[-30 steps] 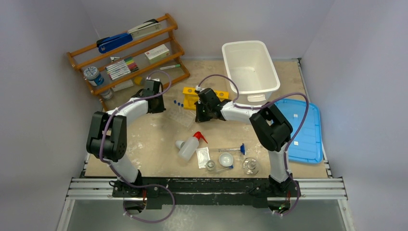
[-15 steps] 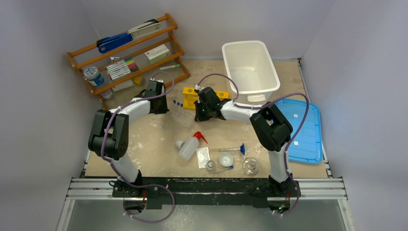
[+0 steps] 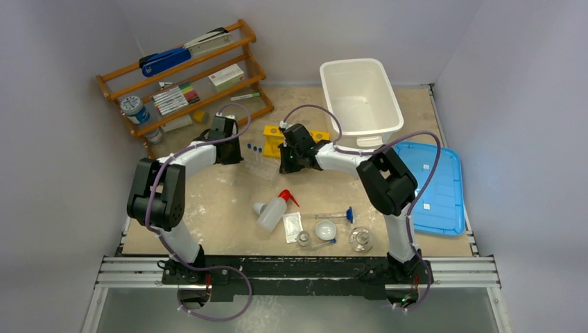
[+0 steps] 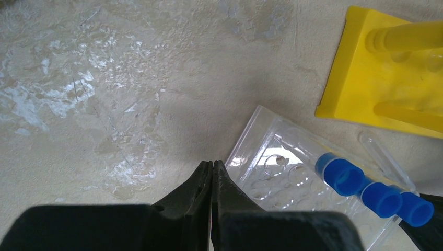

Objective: Organize the chemistry lab equipment
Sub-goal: Move the test tube rack to the center of the board.

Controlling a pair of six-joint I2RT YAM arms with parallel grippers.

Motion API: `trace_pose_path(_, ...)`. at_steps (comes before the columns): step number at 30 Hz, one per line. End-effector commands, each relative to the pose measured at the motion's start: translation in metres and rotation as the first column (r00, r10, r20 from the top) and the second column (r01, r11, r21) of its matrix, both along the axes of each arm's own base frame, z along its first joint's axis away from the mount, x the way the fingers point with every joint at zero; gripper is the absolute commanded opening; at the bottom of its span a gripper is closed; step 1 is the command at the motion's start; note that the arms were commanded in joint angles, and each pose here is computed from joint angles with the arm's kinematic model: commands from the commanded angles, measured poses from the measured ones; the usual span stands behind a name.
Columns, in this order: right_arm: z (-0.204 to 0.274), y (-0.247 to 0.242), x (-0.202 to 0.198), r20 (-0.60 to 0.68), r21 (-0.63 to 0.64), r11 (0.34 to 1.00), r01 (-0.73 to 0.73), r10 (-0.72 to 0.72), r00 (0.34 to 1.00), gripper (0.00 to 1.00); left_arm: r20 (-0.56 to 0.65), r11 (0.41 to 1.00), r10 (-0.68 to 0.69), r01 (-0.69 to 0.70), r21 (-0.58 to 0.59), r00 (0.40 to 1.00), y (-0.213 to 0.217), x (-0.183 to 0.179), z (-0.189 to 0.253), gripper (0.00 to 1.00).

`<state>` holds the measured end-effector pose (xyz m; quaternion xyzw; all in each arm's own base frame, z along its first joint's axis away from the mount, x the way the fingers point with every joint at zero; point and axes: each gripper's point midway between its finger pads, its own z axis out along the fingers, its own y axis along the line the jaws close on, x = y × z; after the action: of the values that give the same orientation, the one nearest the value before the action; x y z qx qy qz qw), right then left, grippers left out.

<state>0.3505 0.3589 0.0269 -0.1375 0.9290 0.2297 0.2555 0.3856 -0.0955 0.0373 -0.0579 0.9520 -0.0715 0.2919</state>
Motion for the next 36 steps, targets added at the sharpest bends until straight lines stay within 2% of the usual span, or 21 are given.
trace_pose_path(1,0.020,0.014,0.014,0.046,0.044,0.999,-0.018,0.016,0.999,0.00,0.054,0.999,-0.005,0.007,-0.041,0.999,-0.008,0.002,0.016,0.00)
trace_pose_path(24,0.019,0.023,0.027,0.065,0.039,0.999,-0.035,0.032,0.997,0.00,0.018,1.000,0.012,-0.012,0.008,1.000,0.009,-0.040,0.008,0.00)
trace_pose_path(36,0.039,0.013,0.022,0.095,0.041,0.999,-0.023,0.019,0.995,0.00,0.044,0.999,-0.012,0.010,0.038,0.999,0.015,-0.046,0.029,0.01)
